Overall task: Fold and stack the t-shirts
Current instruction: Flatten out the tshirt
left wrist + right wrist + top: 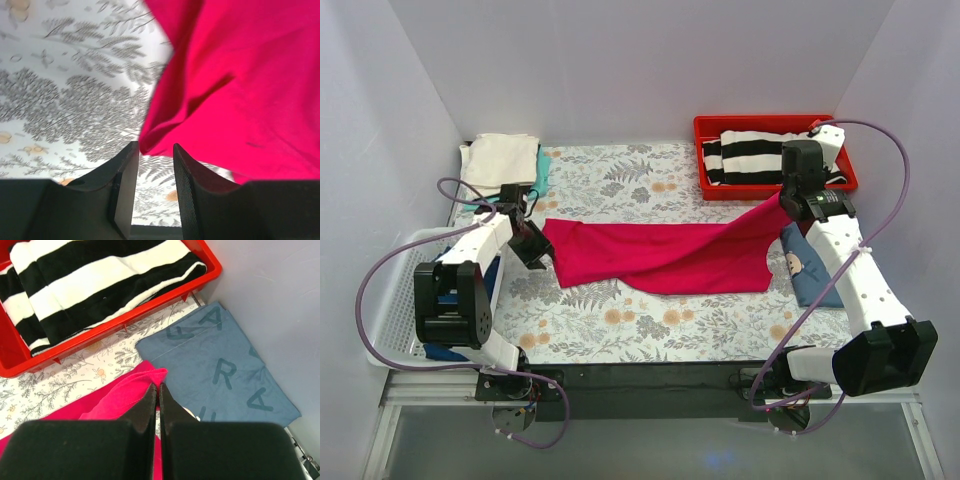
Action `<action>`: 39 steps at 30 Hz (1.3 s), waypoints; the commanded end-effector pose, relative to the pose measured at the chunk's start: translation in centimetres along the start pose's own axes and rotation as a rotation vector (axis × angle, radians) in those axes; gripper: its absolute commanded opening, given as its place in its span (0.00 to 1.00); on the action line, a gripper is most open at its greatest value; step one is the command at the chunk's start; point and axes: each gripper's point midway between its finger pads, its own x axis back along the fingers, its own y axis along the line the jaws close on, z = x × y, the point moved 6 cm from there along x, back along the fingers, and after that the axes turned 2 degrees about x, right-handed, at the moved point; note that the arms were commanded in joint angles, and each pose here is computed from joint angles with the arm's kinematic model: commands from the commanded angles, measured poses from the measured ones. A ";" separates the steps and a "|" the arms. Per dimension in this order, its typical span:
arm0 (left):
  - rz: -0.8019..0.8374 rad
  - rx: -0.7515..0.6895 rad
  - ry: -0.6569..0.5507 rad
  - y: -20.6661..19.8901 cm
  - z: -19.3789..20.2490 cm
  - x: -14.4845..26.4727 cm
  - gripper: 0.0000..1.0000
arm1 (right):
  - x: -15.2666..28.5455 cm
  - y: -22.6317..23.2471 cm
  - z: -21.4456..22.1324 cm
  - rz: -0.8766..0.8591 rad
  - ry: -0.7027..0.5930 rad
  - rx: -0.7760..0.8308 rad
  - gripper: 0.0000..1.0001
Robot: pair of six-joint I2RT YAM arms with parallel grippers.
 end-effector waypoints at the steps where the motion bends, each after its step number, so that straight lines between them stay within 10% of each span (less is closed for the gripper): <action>1: 0.148 -0.053 -0.072 -2.8 -1.7 1.8 0.31 | -0.1 0.0 0.1 0.003 0.000 -0.017 0.01; 39: 0.016 -0.302 -0.155 -8.3 -1.4 -5.4 0.32 | -0.4 0.7 0.1 -0.020 0.024 -0.008 0.01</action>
